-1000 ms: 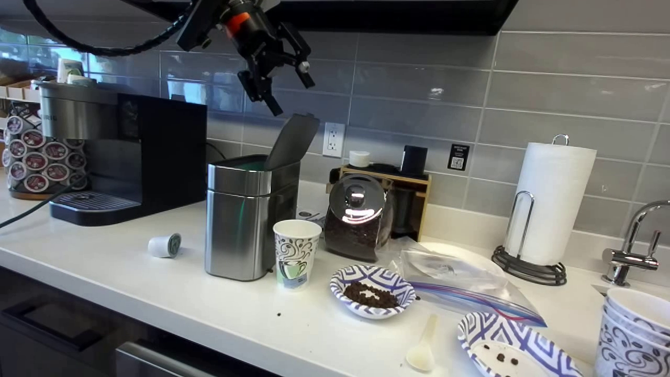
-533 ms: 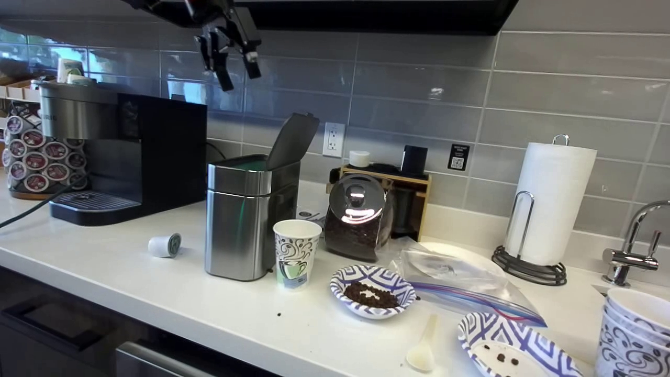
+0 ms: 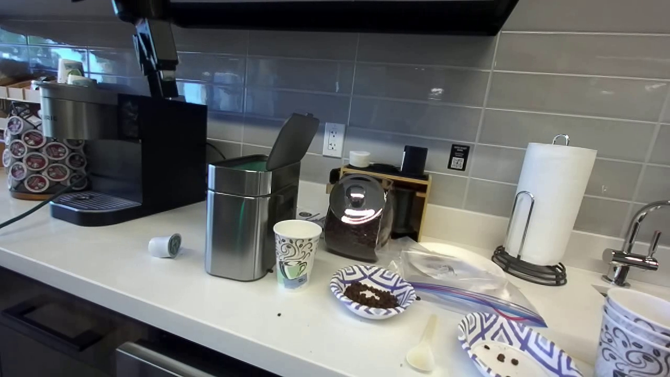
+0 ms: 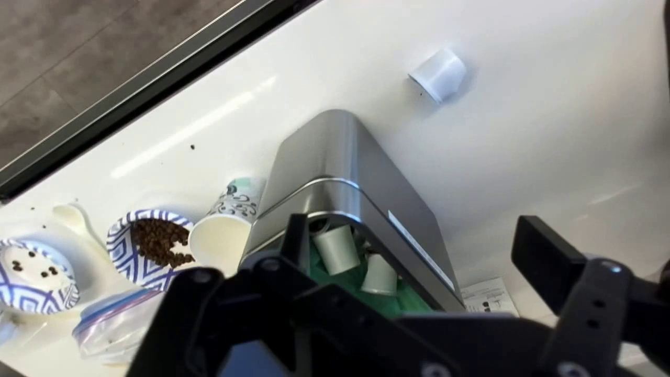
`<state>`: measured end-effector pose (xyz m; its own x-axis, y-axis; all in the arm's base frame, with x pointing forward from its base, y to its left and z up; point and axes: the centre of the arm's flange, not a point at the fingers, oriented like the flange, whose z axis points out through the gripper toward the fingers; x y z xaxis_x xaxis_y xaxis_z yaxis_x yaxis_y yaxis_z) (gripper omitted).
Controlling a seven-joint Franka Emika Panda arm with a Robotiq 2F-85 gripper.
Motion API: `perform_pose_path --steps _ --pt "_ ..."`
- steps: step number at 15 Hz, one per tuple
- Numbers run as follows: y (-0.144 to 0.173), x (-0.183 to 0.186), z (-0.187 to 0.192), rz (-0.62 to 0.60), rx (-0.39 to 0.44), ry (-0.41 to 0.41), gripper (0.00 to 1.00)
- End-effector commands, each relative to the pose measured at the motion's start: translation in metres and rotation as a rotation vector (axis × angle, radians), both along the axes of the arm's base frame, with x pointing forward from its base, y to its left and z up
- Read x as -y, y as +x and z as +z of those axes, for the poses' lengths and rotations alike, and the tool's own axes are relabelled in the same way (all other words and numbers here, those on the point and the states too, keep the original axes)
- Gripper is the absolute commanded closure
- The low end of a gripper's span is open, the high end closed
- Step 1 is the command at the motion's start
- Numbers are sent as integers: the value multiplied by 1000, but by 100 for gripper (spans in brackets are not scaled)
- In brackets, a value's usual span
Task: Open the silver bin then place the coffee pod in the bin and close it.
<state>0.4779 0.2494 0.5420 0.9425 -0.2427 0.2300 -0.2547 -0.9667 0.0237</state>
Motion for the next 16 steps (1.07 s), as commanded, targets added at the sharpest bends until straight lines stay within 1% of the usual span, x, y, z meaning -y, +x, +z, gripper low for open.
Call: perform_pose_path --steps 1,3,5,8,9,10,12,14,15,16 --pt "-13 0 -59 -56 11 14 0" --pt "-13 -4 -89 -56 21 15 0" --pt "-13 -8 -118 -60 34 36 0" --pt "-14 -11 -152 -55 35 63 0" --pt "-11 -9 -157 -20 49 77 0" --pt "-11 -10 -139 -35 25 69 0" --pt "-10 -11 -151 -26 29 79 0" --pt "-9 -11 -152 -25 29 80 0" --pt "-2 -14 -166 -28 -40 79 0" --pt "2 -18 -177 -37 -87 91 0"
